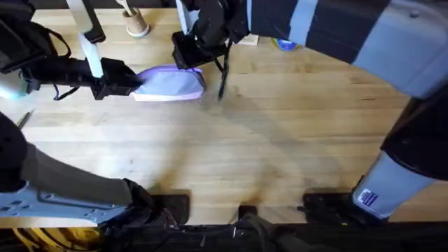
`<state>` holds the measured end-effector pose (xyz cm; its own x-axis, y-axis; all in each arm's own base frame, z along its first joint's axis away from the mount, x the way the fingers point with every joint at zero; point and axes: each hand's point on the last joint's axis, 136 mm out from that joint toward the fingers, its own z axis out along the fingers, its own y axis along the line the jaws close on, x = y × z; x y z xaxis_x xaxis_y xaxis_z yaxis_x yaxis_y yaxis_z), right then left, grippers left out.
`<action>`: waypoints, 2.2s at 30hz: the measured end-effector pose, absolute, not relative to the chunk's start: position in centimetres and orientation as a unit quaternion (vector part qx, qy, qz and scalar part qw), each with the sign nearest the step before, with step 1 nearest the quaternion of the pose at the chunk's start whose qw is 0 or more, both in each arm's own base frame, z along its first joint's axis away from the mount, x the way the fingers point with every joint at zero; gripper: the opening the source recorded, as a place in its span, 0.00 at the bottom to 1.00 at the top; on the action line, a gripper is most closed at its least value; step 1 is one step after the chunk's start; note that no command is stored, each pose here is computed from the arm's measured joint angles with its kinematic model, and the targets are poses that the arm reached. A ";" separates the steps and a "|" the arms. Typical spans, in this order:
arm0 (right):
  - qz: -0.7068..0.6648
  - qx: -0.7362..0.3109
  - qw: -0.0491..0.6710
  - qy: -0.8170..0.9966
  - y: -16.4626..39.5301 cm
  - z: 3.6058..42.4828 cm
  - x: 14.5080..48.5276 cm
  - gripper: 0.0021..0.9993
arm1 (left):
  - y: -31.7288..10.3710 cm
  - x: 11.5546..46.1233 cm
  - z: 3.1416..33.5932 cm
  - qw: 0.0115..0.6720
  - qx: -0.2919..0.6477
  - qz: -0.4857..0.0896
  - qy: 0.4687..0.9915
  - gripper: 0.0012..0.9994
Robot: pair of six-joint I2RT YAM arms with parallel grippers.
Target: Unzip the bag, pick up the pens from the table one at a time and place them inside, then zip the bag closed.
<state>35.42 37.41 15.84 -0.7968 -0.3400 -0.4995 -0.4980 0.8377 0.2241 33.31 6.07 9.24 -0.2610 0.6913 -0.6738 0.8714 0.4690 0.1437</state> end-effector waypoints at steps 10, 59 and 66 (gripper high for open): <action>0.243 -0.255 0.272 0.895 42.4 16.2 36.6 0.03 | 6.5 33.3 9.1 0.345 0.497 -0.123 0.786 0.04; 0.328 -0.456 0.287 0.776 42.0 20.3 36.1 0.79 | 6.6 33.4 9.3 0.349 0.497 -0.123 0.785 0.99; 0.330 -0.493 0.291 0.750 42.2 20.4 35.5 0.03 | 6.3 33.1 9.8 0.348 0.492 -0.133 0.787 0.99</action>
<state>35.47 42.20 20.37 -0.3438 -0.5481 -0.7625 -0.9325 0.2951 0.2083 33.07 6.33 9.76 -0.2740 0.6813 -0.6788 0.8668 0.4808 0.1327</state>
